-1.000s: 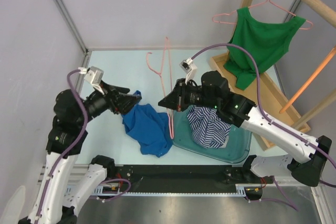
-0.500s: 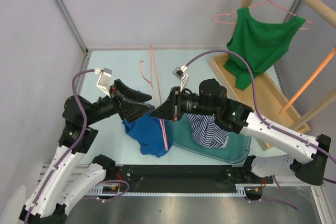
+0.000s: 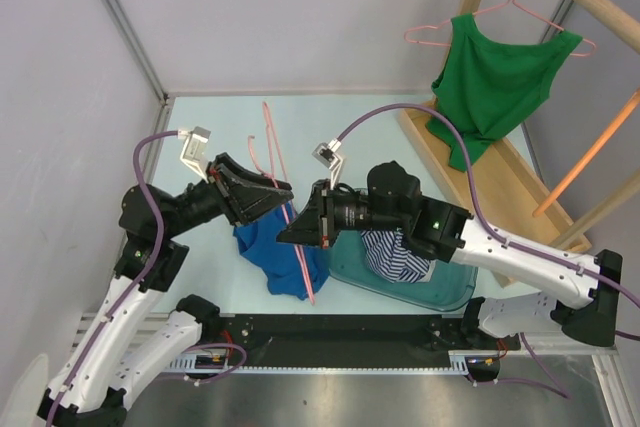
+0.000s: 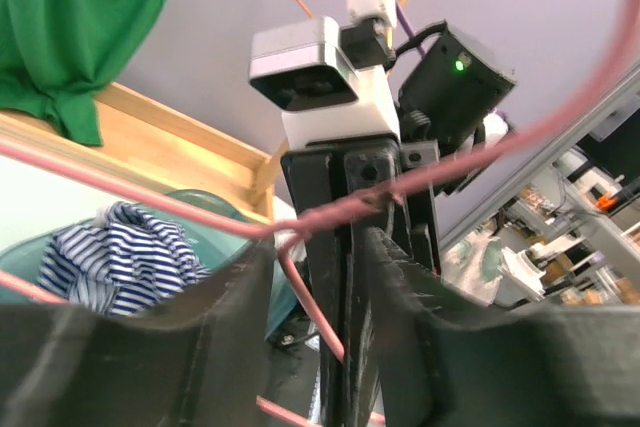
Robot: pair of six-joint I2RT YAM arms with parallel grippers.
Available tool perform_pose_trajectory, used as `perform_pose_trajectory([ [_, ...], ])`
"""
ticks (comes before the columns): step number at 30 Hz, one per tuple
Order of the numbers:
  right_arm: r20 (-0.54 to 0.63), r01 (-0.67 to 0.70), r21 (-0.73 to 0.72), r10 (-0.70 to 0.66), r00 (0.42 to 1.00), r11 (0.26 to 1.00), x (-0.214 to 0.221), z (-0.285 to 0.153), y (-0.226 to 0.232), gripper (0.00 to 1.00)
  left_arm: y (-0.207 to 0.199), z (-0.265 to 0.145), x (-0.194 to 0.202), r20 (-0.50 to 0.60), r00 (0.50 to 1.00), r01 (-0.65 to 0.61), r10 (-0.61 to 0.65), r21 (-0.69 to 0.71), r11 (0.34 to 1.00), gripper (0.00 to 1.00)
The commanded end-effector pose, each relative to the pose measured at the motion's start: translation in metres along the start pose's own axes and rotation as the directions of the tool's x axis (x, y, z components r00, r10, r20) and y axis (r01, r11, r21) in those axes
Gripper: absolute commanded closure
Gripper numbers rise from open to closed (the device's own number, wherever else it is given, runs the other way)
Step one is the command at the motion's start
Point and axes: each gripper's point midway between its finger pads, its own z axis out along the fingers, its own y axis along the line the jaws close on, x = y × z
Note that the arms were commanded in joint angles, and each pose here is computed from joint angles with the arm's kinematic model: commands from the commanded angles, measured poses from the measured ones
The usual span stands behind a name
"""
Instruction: Remove the tank top from the hanger
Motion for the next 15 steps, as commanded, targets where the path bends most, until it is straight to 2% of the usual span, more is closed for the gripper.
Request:
perform_pose_trajectory([
  [1,0.020,0.019,-0.084,-0.018,1.000,0.996,-0.004,0.001,0.026,1.00,-0.002,0.002,-0.002,0.016,1.000,0.013,-0.013,0.014,1.000,0.68],
  [2,0.018,0.019,-0.087,-0.018,1.000,0.996,-0.004,0.001,0.026,0.99,-0.004,0.002,-0.002,0.015,1.000,0.013,-0.013,0.017,1.000,0.79],
  [5,0.003,0.019,-0.083,-0.019,1.000,0.996,0.000,-0.004,0.028,0.88,-0.004,0.001,-0.005,0.016,1.000,-0.011,0.011,0.000,1.000,1.00],
  [6,0.005,0.019,-0.075,-0.019,1.000,0.997,0.002,-0.008,0.028,0.79,-0.004,0.000,-0.006,0.014,1.000,-0.009,0.009,-0.010,1.000,1.00],
  [8,-0.003,0.015,-0.053,-0.016,1.000,0.998,0.006,-0.013,0.024,0.70,-0.007,-0.002,-0.007,0.017,1.000,-0.017,0.017,-0.011,1.000,1.00],
  [9,-0.014,0.010,-0.043,-0.011,1.000,0.999,0.012,-0.015,0.019,0.61,-0.008,-0.002,-0.008,0.019,1.000,-0.013,0.013,-0.018,1.000,1.00],
  [12,-0.009,0.010,-0.046,-0.010,1.000,0.999,0.017,-0.028,0.022,0.45,-0.011,-0.005,-0.009,0.026,0.999,-0.018,0.019,-0.019,1.000,1.00],
  [15,-0.033,-0.001,-0.034,0.000,0.999,0.999,0.034,-0.034,0.012,0.37,-0.014,-0.007,-0.011,0.039,0.999,-0.015,0.016,-0.021,1.000,1.00],
])
